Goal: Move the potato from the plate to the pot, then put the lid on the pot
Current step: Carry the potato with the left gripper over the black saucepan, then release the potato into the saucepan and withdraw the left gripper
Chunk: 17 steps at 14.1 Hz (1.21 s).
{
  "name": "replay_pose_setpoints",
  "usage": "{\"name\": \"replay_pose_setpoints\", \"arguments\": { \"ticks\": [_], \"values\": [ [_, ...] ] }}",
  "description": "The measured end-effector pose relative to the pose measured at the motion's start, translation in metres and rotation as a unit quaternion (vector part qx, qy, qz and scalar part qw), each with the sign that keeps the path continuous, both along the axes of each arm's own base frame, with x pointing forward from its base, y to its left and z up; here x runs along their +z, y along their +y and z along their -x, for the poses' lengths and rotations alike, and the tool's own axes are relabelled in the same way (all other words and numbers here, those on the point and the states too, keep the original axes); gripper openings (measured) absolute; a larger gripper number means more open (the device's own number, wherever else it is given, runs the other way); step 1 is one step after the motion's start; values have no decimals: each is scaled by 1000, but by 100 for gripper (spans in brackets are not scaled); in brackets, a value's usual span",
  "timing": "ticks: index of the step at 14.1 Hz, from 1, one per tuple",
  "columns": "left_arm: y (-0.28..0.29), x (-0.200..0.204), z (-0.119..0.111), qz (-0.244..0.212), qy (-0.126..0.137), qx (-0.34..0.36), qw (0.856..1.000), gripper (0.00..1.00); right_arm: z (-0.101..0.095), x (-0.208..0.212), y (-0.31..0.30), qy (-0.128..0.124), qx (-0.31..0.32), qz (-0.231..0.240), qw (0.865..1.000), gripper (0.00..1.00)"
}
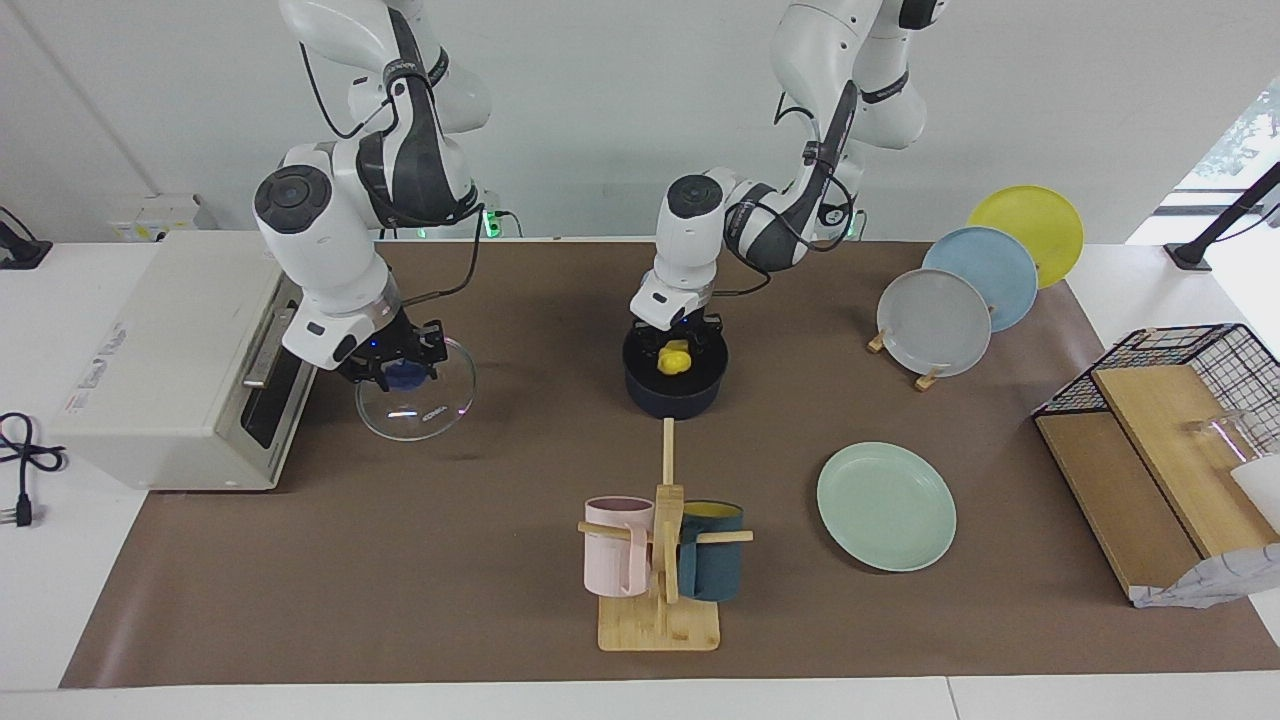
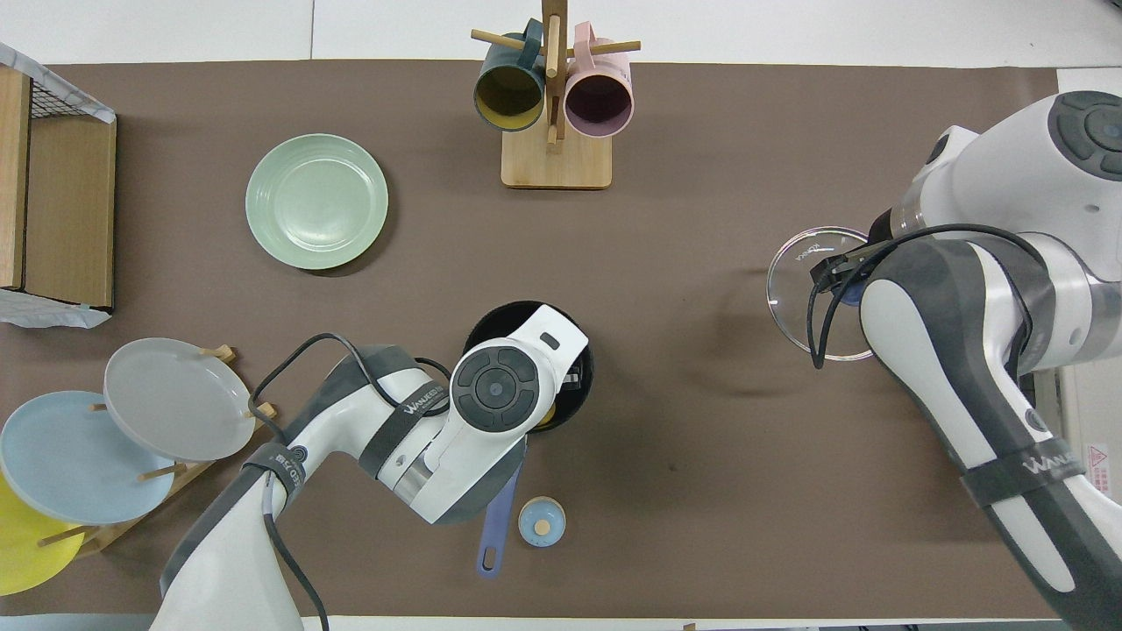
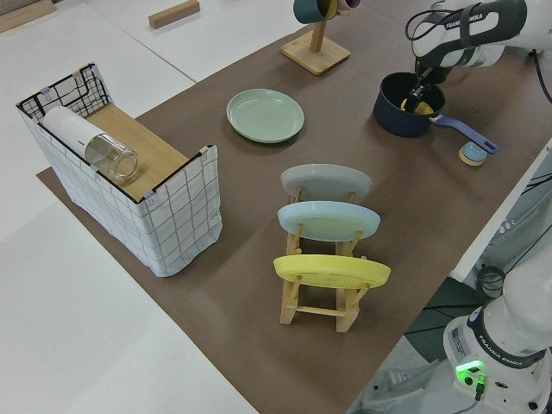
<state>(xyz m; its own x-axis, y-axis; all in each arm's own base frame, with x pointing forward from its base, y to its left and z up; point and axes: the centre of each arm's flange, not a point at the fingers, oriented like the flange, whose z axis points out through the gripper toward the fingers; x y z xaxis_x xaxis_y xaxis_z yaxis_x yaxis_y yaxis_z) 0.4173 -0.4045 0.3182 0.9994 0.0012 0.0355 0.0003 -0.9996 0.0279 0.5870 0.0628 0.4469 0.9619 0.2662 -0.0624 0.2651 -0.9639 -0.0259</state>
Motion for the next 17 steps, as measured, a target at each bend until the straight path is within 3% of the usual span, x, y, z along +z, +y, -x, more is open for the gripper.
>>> {"name": "replay_pose_setpoints", "arguments": {
  "ticks": [5, 9, 12, 15, 17],
  "values": [
    [-3, -3, 2, -7, -7, -18, 1000, 64, 1, 10, 34, -9, 3, -5, 1000, 65],
    [0, 17, -7, -16, -3, -19, 1000, 100, 8, 18, 86, -17, -16, -5, 1000, 65],
    [39, 108, -51, -22, 16, -9, 1000, 100, 17, 25, 126, -23, -35, -6, 999, 65],
    [133, 207, -92, 14, 43, -12, 999, 100, 18, 25, 131, -24, -39, -6, 999, 65],
    [206, 248, -103, 22, 45, -20, 999, 100, 21, 27, 148, -31, -47, -9, 998, 65]
  ]
}}
